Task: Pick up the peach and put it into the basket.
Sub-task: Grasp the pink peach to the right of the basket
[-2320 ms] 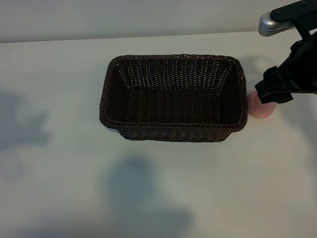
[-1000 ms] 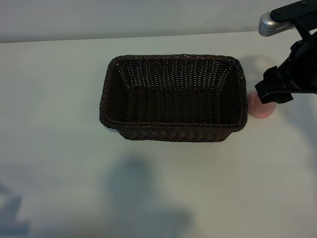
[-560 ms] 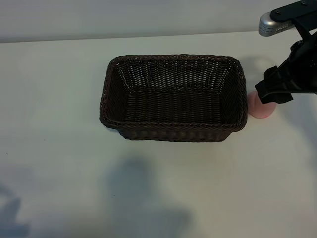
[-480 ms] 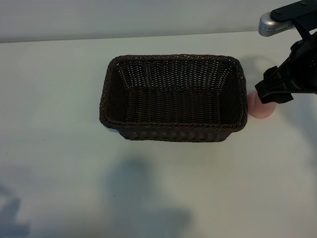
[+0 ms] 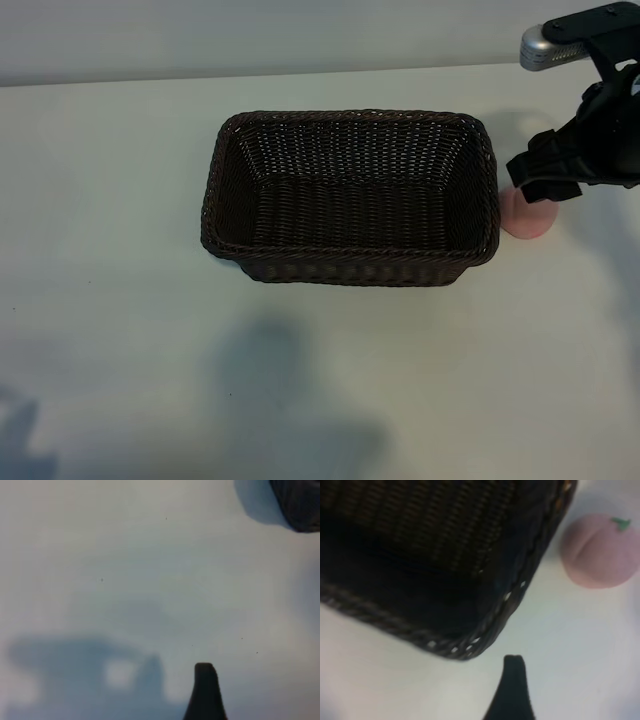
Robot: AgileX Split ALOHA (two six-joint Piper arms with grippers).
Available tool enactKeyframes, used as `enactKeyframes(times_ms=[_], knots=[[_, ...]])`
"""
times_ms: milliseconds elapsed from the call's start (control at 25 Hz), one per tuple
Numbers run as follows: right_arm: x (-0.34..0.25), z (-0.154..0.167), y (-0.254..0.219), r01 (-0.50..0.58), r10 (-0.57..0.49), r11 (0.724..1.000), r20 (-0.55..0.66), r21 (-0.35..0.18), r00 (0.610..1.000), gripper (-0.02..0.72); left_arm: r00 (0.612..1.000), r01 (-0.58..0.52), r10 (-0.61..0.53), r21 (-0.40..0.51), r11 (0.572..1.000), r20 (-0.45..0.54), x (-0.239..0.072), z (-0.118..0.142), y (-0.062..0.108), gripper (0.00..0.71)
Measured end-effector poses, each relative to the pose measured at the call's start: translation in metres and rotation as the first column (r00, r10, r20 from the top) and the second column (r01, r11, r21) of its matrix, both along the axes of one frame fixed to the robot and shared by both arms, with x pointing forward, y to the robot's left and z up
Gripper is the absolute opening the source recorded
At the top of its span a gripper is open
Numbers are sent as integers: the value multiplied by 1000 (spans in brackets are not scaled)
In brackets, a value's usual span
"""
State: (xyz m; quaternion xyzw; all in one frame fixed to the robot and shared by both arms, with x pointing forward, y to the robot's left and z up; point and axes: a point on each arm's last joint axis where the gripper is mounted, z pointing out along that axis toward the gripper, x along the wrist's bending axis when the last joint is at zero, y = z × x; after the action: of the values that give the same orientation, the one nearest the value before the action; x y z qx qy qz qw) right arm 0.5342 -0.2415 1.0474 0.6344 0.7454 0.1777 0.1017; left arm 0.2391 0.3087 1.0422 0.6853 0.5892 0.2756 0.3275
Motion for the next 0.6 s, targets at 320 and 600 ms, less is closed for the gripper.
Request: enactKeyframes(times_ms=[320,600], knots=[[18,-23,-3,69,-70,996,-1,-48,998,577,999,-1,1,-8,1000,35,-5,0,1,553],[25,-30,-4,87,-86,995,18,-53,996,577,999,-1,1,-8,1000,35,-5,0,1,553]])
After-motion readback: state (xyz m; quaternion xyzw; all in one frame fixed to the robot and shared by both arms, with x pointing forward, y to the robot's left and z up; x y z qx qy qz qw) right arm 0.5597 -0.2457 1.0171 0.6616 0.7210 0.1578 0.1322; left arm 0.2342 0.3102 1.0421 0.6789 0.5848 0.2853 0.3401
